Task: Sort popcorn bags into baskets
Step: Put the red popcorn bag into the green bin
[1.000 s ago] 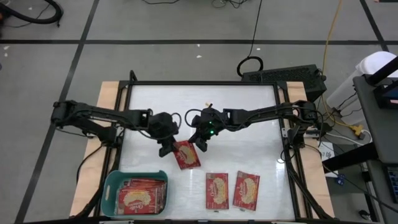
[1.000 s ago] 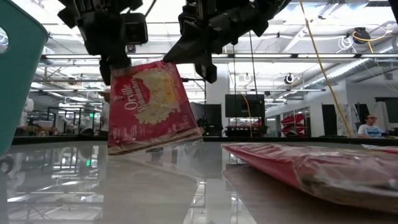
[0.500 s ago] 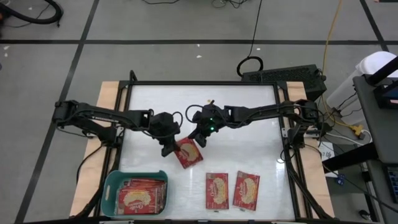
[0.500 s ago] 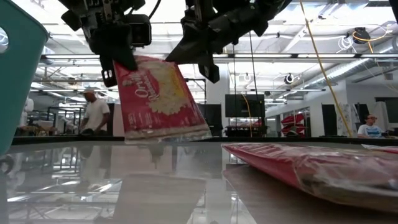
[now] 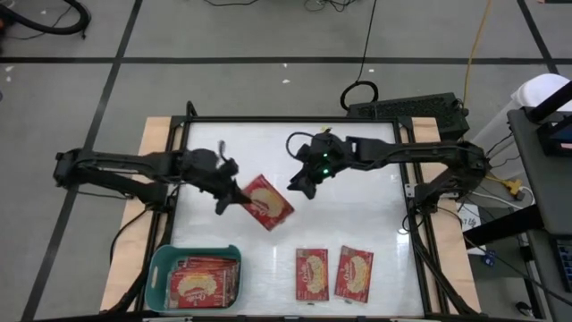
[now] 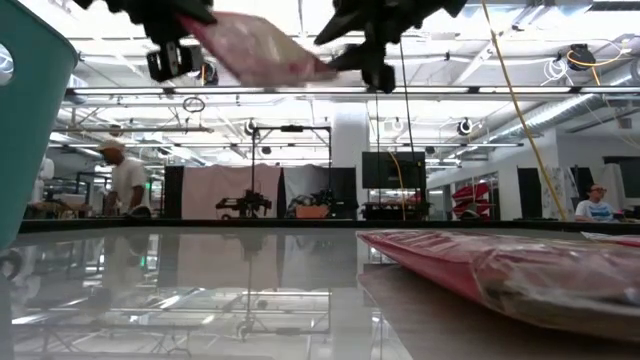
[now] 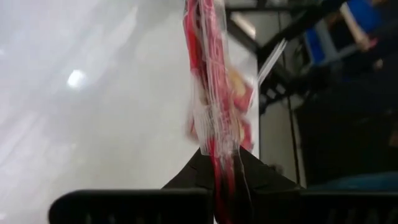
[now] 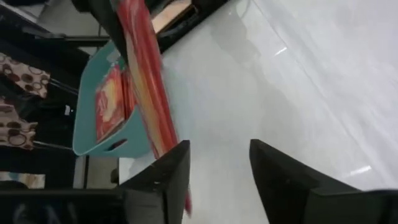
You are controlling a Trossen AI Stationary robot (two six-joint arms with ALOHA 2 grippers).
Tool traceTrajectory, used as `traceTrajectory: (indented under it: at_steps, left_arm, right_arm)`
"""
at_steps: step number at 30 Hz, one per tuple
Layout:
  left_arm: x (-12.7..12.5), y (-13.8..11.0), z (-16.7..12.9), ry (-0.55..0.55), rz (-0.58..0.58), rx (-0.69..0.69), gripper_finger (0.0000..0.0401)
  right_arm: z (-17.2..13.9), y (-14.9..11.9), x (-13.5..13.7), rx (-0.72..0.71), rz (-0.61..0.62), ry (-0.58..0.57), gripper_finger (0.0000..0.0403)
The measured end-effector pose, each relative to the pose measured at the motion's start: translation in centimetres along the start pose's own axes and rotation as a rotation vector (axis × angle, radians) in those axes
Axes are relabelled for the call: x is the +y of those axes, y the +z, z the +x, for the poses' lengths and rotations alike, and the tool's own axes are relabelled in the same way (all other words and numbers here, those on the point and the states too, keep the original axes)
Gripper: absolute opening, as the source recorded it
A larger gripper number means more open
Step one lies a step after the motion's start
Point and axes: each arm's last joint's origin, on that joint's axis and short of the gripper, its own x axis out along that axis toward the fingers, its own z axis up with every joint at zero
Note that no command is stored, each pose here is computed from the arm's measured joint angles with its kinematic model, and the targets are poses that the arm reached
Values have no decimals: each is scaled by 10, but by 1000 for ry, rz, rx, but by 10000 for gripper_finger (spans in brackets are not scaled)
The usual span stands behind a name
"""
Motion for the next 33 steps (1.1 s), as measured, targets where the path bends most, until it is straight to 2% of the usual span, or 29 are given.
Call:
traceTrajectory:
  at_steps: [6, 15, 19, 24, 33]
  left_arm:
    - [-11, 2, -34, -5, -25, -163, 19]
    - [-23, 3, -68, -37, -71, -363, 22]
    - [-31, 0, -72, -70, -77, -401, 22]
    - [-38, -4, -72, -56, -73, -431, 23]
    - [-46, -10, -69, -39, -57, -443, 23]
  right_arm:
    - [-30, 2, 14, -53, 27, 38, 171]
    - [-40, 8, 32, -147, 95, 144, 171]
    - [-40, 11, 37, -181, 129, 189, 171]
    - [-41, 15, 42, -214, 189, 240, 172]
    - [-42, 15, 42, -185, 217, 283, 172]
